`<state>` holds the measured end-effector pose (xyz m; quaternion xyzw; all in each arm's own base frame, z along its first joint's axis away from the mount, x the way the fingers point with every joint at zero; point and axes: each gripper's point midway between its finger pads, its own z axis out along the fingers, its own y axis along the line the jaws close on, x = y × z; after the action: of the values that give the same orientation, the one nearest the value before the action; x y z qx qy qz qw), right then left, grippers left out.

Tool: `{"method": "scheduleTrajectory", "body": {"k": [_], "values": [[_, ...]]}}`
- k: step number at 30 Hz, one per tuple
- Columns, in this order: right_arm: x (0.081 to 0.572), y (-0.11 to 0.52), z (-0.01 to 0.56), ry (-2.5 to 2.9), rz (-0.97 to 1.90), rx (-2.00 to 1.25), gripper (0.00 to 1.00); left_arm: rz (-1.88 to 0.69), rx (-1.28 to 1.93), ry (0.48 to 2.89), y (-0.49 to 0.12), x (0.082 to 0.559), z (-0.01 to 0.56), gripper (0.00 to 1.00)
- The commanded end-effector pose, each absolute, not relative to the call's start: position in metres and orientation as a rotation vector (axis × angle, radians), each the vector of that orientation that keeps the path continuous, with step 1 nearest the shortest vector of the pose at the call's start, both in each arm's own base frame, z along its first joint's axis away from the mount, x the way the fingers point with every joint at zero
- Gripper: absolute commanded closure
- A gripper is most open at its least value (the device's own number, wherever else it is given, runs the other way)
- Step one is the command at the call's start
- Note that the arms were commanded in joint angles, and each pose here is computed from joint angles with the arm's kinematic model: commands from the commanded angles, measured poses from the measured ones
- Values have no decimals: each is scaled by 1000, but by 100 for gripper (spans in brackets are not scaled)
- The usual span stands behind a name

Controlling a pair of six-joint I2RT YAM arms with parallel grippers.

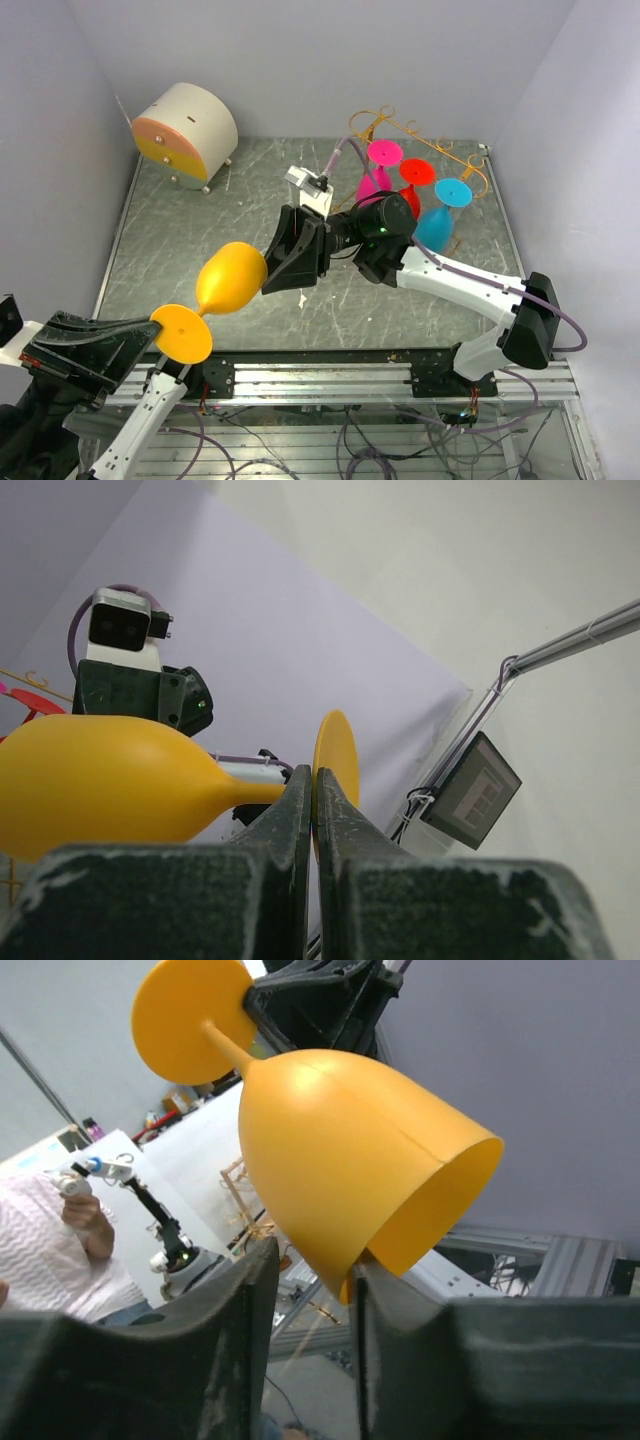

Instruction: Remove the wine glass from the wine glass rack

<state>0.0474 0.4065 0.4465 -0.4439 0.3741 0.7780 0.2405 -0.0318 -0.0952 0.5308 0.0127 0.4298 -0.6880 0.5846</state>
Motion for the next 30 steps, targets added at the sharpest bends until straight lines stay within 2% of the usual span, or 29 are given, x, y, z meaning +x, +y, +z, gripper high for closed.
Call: {"method": "scheduleTrajectory", "body": {"k": [1, 3, 6, 10, 15, 18, 20, 24, 26, 30], "values": [[42, 398, 468, 917, 2107, -1192, 75, -1578, 22, 996, -93, -32, 529, 93], [42, 396, 470, 913, 2095, -1184, 87, -1572, 19, 998, -92, -32, 528, 93], [41, 393, 474, 909, 2089, -1175, 100, -1560, 7, 1008, -91, -30, 526, 93], [38, 387, 477, 893, 2075, -1173, 100, -1513, -62, 1032, -82, -25, 518, 90], [34, 377, 479, 870, 2021, -1184, 100, -1451, -207, 1040, -65, -13, 504, 54], [37, 375, 485, 892, 1962, -1172, 100, -1368, -329, 1071, -48, -6, 492, 37], [40, 373, 492, 908, 1913, -1163, 100, -1290, -412, 1101, -35, -4, 480, 30], [69, 389, 495, 1081, 1755, -1089, 100, -1127, -538, 1155, -11, -5, 462, 29], [100, 404, 491, 1237, 1621, -1013, 100, -1022, -565, 1216, -6, -4, 451, 30], [170, 445, 446, 1630, 1267, -886, 100, -797, -547, 1375, -7, 4, 440, 34]]}}
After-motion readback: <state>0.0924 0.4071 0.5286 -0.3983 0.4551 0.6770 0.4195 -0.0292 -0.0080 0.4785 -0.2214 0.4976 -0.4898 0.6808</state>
